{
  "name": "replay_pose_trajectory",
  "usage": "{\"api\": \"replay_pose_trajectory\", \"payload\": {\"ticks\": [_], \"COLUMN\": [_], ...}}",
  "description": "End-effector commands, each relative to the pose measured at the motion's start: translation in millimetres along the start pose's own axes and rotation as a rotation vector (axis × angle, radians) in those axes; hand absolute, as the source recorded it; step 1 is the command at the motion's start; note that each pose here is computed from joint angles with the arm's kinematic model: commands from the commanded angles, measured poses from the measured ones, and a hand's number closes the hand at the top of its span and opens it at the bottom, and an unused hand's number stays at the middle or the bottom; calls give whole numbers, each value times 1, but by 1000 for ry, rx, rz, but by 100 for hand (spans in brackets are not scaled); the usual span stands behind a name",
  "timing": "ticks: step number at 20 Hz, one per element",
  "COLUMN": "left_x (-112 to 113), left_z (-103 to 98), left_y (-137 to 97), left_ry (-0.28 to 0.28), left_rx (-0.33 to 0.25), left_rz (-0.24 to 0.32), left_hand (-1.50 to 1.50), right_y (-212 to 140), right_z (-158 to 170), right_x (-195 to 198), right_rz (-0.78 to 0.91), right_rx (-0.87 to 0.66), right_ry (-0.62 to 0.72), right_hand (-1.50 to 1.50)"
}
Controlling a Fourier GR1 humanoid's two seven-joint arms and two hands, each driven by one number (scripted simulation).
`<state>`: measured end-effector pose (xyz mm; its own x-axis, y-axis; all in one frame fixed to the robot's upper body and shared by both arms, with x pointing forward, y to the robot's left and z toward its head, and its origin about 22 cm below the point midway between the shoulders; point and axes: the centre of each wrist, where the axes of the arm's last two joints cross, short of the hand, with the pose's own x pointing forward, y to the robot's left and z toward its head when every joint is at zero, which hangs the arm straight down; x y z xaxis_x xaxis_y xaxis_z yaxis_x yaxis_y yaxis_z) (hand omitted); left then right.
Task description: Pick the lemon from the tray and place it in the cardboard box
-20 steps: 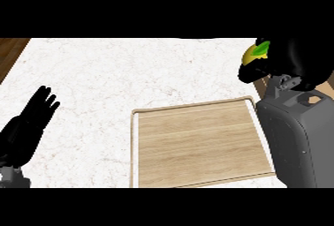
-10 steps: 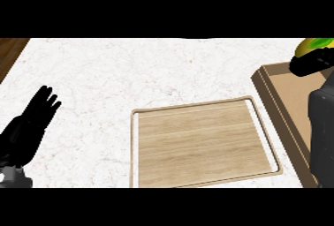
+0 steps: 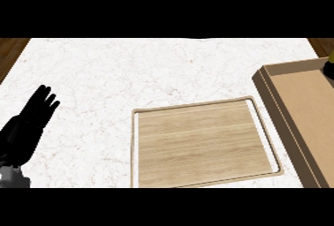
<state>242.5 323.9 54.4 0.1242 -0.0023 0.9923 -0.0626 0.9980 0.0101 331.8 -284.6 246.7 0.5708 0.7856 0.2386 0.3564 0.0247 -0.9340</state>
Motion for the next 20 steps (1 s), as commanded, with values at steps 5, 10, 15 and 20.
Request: {"api": "replay_pose_trajectory", "payload": {"ticks": [5,10,15,20], "left_x": [2,8,13,-14], "left_z": [4,-9,-6,-7], "left_y": [6,-6,0,-4], "left_ry": [4,12,1,-10], "left_rx": [4,8,-13,1], "left_rz": [6,12,5,13], "left_hand": [0,0,0,0], "right_y": [44,95,121,118], "right_z": [-28,-23,-14,-10], "right_x": [-50,-71,-92,-98], "right_rz": [-23,-87,-95,-198], "right_rx": [48,260,322,286], "right_ry": [18,89,194,85], "right_hand": [150,150,-150,-150]}}
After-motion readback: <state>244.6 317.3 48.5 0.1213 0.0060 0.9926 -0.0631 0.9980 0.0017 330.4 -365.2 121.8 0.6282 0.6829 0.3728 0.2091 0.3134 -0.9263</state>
